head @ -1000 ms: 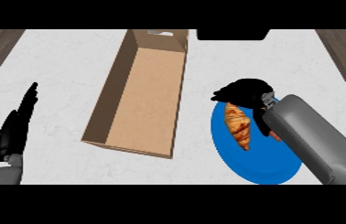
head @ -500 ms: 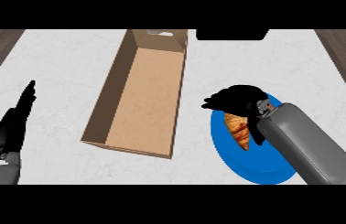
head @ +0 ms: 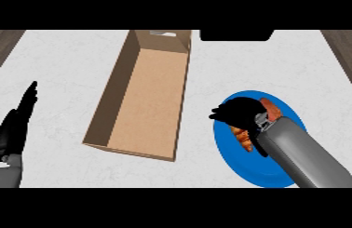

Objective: Pick the croissant from the plate and place it in the cardboard box

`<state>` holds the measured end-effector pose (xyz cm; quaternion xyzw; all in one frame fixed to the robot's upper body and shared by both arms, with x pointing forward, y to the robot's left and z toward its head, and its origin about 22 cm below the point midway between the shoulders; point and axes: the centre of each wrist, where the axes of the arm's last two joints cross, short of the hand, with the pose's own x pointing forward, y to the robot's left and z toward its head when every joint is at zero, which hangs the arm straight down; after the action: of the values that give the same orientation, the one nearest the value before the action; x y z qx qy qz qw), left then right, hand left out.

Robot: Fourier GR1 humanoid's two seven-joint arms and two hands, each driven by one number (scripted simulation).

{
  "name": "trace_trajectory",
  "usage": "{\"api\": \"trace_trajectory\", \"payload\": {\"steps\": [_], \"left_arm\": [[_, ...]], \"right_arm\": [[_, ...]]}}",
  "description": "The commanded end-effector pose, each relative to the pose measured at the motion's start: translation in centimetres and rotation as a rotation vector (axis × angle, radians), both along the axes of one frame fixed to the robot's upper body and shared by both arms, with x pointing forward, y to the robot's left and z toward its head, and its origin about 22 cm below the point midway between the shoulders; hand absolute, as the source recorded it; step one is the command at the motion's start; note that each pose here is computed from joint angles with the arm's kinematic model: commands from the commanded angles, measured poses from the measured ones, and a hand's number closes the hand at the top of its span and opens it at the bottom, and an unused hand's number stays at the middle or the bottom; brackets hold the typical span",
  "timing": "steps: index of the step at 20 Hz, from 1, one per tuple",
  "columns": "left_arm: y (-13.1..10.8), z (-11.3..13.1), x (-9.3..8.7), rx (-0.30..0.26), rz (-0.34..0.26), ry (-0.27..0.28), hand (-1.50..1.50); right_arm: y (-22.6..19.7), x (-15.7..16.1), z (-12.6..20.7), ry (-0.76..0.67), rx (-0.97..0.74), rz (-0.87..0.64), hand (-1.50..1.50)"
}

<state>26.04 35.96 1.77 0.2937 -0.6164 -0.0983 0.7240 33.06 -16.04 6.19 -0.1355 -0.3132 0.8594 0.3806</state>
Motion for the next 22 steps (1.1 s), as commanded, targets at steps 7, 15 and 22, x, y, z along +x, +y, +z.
{"api": "trace_trajectory", "payload": {"steps": [7,15,22], "left_arm": [[0.4,-0.4,-0.4,0.017,-0.014,-0.001,0.00],[-0.7,-0.4,0.4,-0.007,-0.006,0.018,0.00],[-1.3,-0.8,0.2,0.006,-0.014,-0.019,0.00]], "right_arm": [[-1.4,0.1,-3.5,-0.158,0.048,0.071,1.50],[1.6,1.3,-2.4,-0.359,0.145,0.117,1.50],[-6.4,6.4,2.8,-0.495,0.541,-0.062,1.50]]}}
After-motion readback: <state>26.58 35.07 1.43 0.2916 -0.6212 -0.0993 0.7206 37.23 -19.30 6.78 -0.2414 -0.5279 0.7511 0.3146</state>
